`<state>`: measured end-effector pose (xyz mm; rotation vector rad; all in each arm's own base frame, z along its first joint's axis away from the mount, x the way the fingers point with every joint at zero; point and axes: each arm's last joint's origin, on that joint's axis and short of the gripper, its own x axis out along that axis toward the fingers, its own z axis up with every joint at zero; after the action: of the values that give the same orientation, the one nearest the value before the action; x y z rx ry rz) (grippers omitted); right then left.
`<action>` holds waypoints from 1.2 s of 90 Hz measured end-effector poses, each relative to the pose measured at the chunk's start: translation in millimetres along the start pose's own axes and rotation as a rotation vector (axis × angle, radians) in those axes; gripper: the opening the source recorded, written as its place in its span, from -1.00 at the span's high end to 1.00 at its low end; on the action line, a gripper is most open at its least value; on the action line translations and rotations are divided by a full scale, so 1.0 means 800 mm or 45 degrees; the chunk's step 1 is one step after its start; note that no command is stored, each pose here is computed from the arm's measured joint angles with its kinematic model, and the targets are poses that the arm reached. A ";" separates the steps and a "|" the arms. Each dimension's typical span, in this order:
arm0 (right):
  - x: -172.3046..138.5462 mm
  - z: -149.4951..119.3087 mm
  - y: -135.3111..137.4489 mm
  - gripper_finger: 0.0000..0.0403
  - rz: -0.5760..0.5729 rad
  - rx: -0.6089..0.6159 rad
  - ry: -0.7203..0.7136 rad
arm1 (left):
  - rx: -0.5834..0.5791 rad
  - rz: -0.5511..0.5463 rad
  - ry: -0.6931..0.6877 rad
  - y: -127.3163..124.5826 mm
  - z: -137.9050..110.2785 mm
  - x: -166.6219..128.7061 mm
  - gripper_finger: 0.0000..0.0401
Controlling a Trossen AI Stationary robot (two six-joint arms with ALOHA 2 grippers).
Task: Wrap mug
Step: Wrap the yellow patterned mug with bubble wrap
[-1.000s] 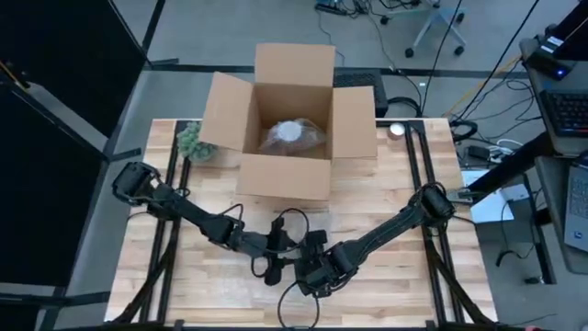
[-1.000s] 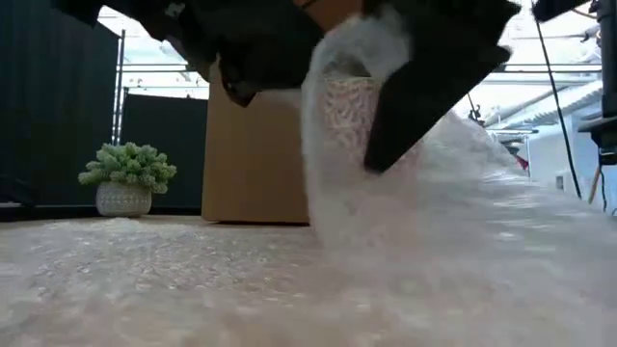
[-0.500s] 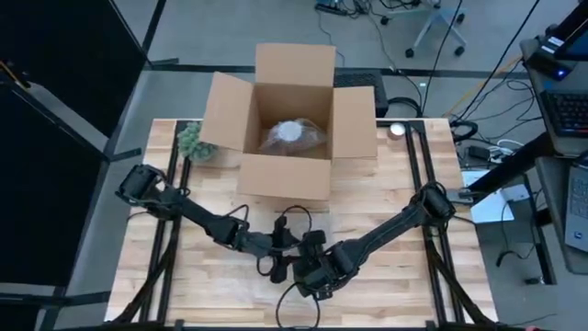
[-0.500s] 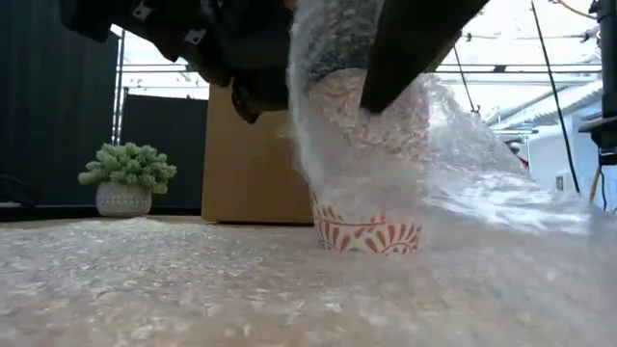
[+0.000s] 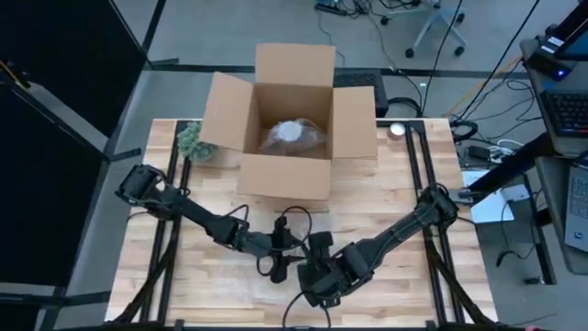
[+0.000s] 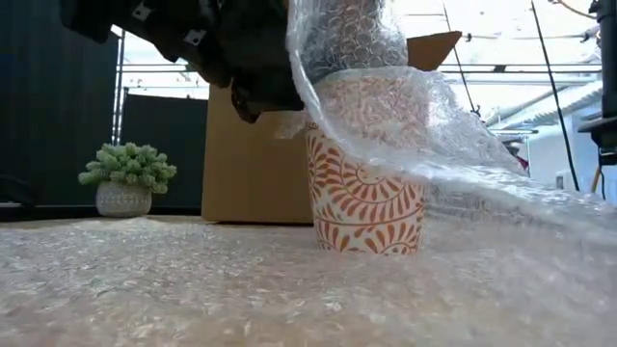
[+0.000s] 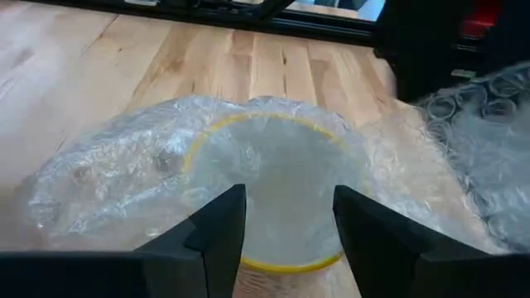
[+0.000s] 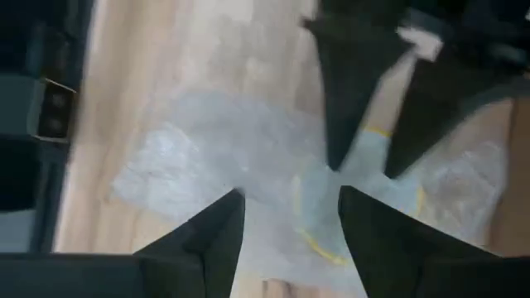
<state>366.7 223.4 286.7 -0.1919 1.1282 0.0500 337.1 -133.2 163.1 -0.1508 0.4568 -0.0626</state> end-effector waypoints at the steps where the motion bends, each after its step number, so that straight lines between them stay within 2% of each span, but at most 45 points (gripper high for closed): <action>1: 0.000 0.000 0.001 0.10 0.002 -0.001 -0.004 | 0.000 0.000 -0.001 0.000 0.000 0.000 0.14; 21: 0.014 0.001 0.012 0.10 0.033 0.013 -0.090 | -0.002 -0.002 -0.003 0.000 0.000 0.000 0.14; 45: 0.058 -0.027 0.003 0.10 -0.045 0.027 0.068 | -0.002 -0.007 -0.002 0.000 0.000 0.000 0.14; 76: 0.059 -0.021 -0.016 0.10 -0.088 0.030 0.082 | -0.001 -0.008 -0.002 0.000 0.000 0.000 0.14; 97: 0.102 -0.038 -0.019 0.10 -0.042 0.090 0.134 | -0.001 -0.012 -0.003 -0.001 0.000 0.000 0.14; 108: 0.120 -0.045 -0.017 0.10 -0.033 0.122 0.076 | -0.004 -0.015 -0.009 -0.001 0.000 0.000 0.14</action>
<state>377.3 198.5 186.9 -0.1232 1.1843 -0.0334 337.3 -134.2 163.5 -0.1570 0.4486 -0.0729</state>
